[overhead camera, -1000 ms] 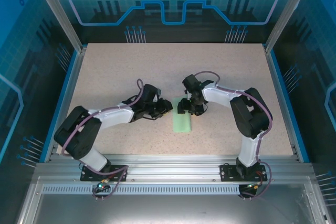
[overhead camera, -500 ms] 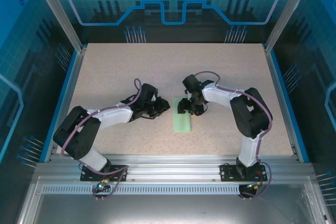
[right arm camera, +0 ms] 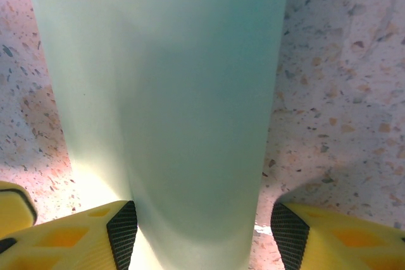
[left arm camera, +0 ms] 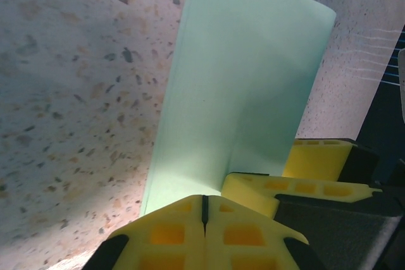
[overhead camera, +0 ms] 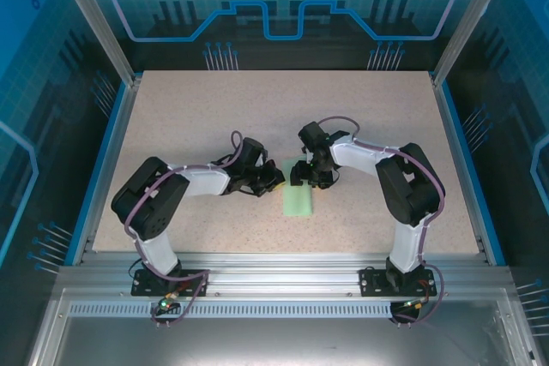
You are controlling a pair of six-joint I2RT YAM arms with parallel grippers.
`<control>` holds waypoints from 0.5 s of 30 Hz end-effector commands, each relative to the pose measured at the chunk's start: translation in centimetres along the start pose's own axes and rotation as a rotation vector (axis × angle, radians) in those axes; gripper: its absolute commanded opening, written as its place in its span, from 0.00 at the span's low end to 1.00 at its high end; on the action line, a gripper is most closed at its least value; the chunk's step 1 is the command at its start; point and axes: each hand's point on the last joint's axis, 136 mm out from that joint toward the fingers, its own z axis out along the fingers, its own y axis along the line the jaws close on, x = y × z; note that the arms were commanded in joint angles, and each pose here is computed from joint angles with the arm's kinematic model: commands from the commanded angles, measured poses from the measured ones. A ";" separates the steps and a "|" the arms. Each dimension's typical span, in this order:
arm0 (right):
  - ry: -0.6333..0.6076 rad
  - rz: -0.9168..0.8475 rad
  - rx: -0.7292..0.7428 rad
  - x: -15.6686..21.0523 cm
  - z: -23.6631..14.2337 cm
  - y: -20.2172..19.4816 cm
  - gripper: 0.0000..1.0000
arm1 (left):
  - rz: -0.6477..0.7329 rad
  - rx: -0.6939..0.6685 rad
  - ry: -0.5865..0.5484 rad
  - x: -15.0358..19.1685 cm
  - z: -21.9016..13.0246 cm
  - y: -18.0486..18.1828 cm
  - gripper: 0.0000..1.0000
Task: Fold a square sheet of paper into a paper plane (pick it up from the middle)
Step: Hold the square sheet of paper at the center of the table.
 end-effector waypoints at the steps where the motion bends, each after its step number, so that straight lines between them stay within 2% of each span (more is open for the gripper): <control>1: 0.082 0.035 0.091 1.8 2.2 -2.8 0.63 | 0.000 0.042 0.034 0.2 0.7 -1.4 0.00; 15: 0.081 0.034 0.085 1.8 2.1 -2.6 0.63 | -0.029 -0.032 0.064 0.7 2.5 0.8 0.00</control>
